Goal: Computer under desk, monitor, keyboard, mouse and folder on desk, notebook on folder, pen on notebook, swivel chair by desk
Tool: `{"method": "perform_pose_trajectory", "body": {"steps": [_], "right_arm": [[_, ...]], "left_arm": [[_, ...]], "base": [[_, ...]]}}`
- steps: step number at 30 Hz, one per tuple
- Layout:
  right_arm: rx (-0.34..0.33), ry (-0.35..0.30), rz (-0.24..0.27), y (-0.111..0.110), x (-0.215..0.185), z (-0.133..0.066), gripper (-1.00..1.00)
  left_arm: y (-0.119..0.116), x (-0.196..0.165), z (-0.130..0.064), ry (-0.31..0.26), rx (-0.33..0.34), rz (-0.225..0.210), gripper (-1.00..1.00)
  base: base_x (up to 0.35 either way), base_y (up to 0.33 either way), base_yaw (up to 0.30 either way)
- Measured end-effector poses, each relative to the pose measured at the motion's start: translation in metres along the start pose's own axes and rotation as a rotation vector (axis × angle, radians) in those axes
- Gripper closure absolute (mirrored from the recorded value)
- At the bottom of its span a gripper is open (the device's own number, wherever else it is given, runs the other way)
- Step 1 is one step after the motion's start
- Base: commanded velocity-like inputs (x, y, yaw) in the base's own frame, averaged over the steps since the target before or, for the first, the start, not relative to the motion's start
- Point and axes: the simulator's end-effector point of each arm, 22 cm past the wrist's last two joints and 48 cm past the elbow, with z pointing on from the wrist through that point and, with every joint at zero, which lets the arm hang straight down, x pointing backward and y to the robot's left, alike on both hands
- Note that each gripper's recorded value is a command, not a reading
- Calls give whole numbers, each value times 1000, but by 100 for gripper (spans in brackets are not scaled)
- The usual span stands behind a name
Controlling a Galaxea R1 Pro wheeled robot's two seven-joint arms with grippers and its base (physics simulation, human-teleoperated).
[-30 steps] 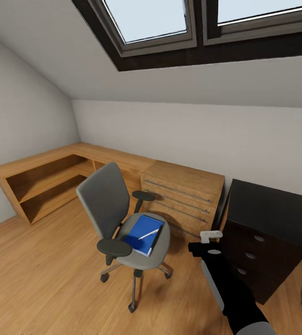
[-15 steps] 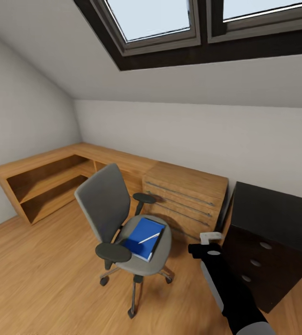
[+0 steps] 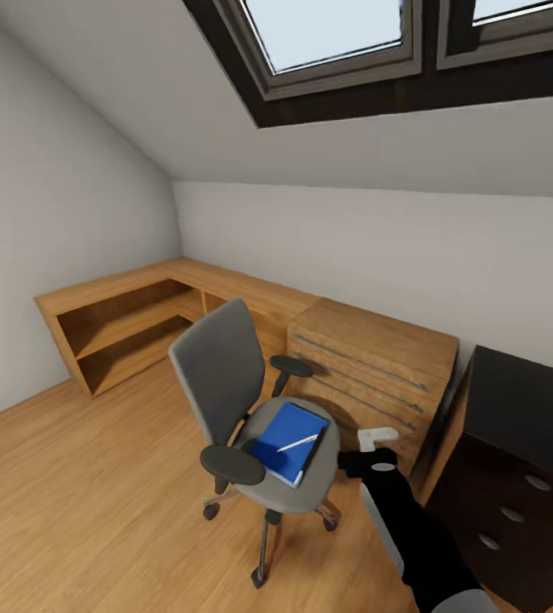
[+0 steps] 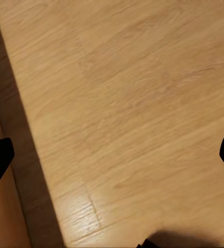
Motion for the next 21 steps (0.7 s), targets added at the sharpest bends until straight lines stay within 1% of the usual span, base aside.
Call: {"method": "perform_pose_trajectory", "body": {"steps": [4, 8, 11, 21], "right_arm": [[-3, -2, 0, 1, 0, 0, -100], [-3, -2, 0, 1, 0, 1, -100], [-3, -2, 0, 1, 0, 1, -100], [-1, -3, 0, 0, 0, 0, -100]], "left_arm": [[0, 0, 0, 0, 0, 1, -100], [-1, 0, 0, 1, 1, 1, -100], [0, 0, 0, 1, 0, 1, -100], [0, 0, 0, 0, 0, 0, -100]], "base": [[215, 0, 19], [26, 0, 1], [154, 22, 0], [299, 33, 0]]}}
